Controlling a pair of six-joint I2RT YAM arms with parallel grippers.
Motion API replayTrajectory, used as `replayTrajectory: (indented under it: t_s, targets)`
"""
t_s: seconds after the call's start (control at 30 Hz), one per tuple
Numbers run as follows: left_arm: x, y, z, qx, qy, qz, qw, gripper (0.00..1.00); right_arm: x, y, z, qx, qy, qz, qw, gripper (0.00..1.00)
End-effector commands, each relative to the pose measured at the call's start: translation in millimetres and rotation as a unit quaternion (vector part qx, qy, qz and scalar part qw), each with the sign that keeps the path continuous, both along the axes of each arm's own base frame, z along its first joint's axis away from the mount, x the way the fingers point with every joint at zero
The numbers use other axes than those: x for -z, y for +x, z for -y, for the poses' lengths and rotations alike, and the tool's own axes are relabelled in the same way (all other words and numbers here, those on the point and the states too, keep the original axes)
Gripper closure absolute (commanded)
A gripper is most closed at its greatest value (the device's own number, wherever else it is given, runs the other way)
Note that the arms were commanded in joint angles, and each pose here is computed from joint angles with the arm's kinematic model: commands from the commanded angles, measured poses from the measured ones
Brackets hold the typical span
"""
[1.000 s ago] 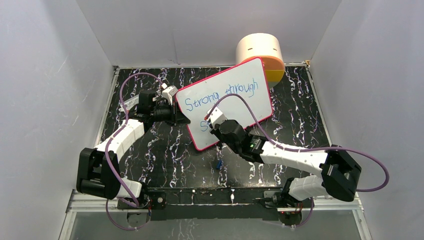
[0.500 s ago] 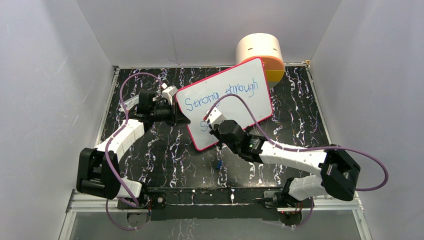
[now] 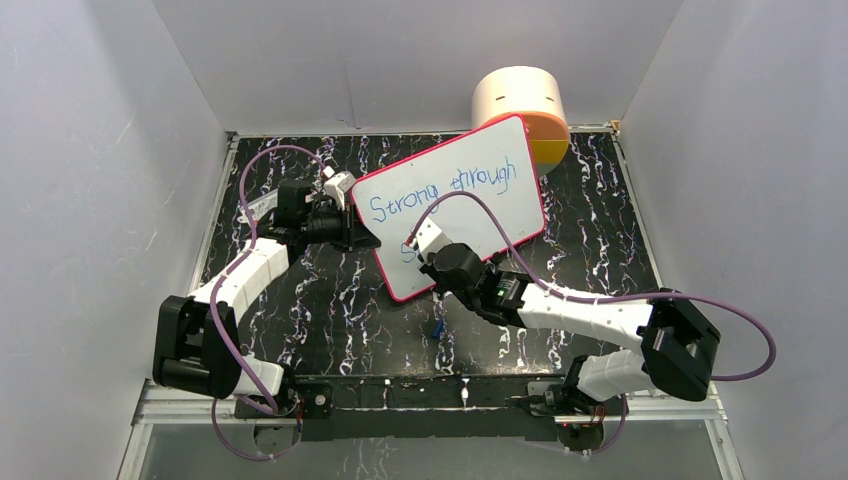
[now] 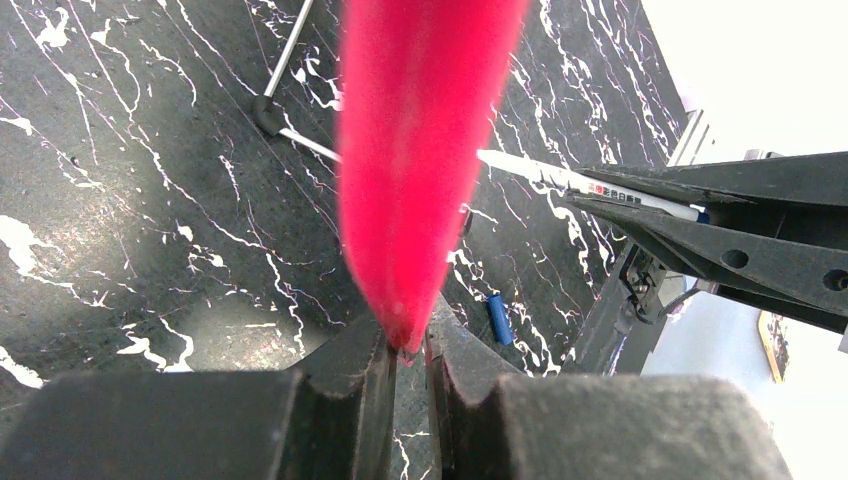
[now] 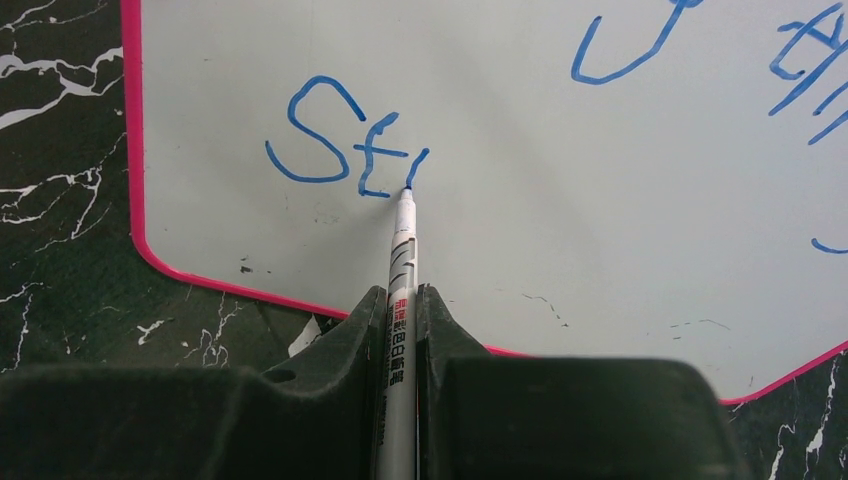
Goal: Write a sentence on the whiteboard
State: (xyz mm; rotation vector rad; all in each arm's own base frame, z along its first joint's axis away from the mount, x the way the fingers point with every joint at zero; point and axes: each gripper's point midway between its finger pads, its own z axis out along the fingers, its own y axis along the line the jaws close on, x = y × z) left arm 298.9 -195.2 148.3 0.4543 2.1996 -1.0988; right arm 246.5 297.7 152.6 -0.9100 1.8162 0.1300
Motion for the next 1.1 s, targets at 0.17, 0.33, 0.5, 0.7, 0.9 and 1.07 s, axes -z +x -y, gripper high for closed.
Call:
replayTrajectory:
  t_s: [0.17,0.33,0.5,0.7,0.9,1.07]
  targets:
    - [9.5,0.2,-6.3,-0.012,0.026,-0.009,1.000,1.00,-13.2,2.5,2.4,0.020,0.015,0.013,1.000,1.00]
    - [9.6,0.1,-6.3,-0.012,0.026,-0.009,1.000,1.00,-11.8,3.4,3.8,0.024,0.012,0.015,1.000,1.00]
    - [10.0,-0.2,-5.8,-0.011,0.026,-0.010,1.000,1.00,-13.3,7.3,6.0,0.036,0.013,0.025,0.999,1.00]
    - [10.0,-0.5,-5.3,-0.010,0.026,-0.009,1.000,1.00,-22.3,11.7,4.3,0.043,0.026,0.040,0.998,1.00]
    - [10.1,-0.4,-5.4,-0.010,0.027,-0.009,1.000,1.00,-32.4,14.3,0.7,0.041,0.039,0.053,0.997,1.00]
    - [10.1,-0.6,-5.2,-0.010,0.027,-0.009,1.000,1.00,-38.8,15.7,-0.7,0.042,0.049,0.060,0.996,1.00]
